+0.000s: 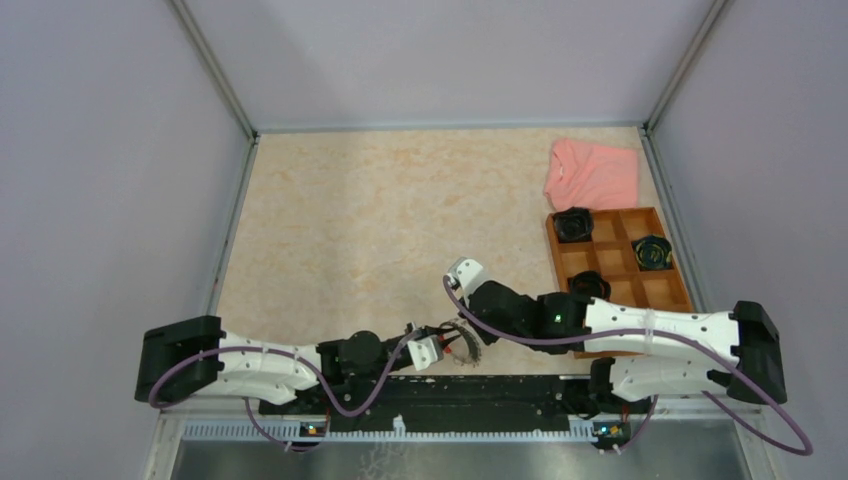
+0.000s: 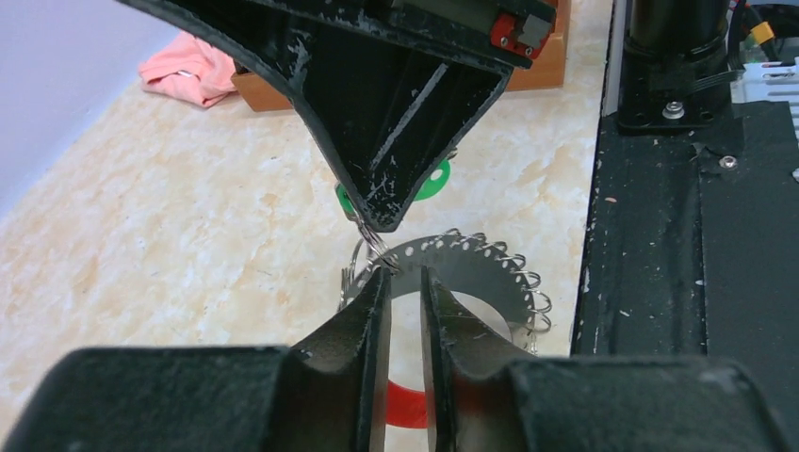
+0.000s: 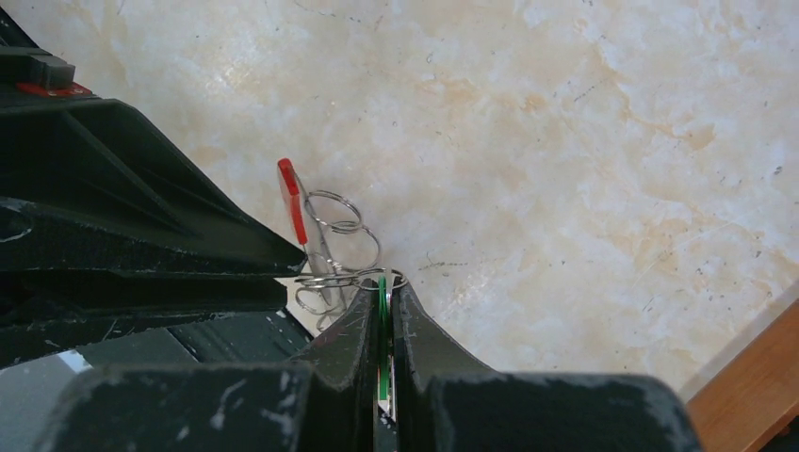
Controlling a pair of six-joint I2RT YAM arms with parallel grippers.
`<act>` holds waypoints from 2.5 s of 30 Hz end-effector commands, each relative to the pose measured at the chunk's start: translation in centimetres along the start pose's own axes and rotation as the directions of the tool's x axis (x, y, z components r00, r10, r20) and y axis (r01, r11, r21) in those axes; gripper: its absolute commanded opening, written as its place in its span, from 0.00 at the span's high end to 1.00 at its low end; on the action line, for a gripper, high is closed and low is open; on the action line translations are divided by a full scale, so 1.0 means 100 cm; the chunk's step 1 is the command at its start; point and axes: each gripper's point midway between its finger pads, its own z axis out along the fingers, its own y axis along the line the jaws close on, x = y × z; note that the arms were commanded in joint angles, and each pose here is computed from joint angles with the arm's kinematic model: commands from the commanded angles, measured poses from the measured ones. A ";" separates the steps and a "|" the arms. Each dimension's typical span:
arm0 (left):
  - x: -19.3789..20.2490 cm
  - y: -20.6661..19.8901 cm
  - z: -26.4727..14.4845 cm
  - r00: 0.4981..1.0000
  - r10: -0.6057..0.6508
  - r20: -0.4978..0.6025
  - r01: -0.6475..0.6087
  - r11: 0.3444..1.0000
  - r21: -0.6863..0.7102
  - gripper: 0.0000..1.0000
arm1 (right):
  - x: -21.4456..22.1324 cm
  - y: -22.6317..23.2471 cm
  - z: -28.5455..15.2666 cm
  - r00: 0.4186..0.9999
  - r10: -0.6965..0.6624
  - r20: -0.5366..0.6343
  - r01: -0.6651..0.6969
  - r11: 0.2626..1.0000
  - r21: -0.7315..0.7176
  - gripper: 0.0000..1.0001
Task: Remove the keys from the keyring
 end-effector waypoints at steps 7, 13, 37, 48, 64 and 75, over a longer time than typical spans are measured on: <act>-0.029 0.007 -0.005 0.991 -0.058 0.117 0.062 0.998 -0.033 0.66 | -0.047 0.009 -0.018 0.990 -0.019 0.138 0.021 1.000 -0.016 1.00; -0.033 0.016 -0.004 0.991 -0.061 0.116 0.070 0.995 -0.077 0.64 | -0.050 0.015 -0.021 0.987 -0.041 0.152 0.044 0.999 -0.016 1.00; -0.032 0.018 0.009 0.994 -0.066 0.089 0.075 0.992 -0.101 0.86 | -0.042 0.027 -0.023 0.987 -0.070 0.141 0.075 0.997 -0.028 1.00; -0.037 0.017 0.003 0.989 -0.065 0.131 0.077 0.993 -0.088 1.00 | -0.019 -0.012 -0.014 0.995 0.057 0.075 -0.063 0.996 0.070 1.00; -0.035 0.017 -0.002 0.985 -0.087 0.148 0.101 0.990 -0.094 0.71 | -0.042 -0.001 -0.021 0.990 0.038 0.134 -0.036 0.999 -0.021 1.00; -0.037 0.017 0.007 0.989 -0.063 0.136 0.076 0.993 -0.093 0.70 | -0.047 0.011 -0.024 0.990 -0.008 0.143 0.013 0.999 -0.033 1.00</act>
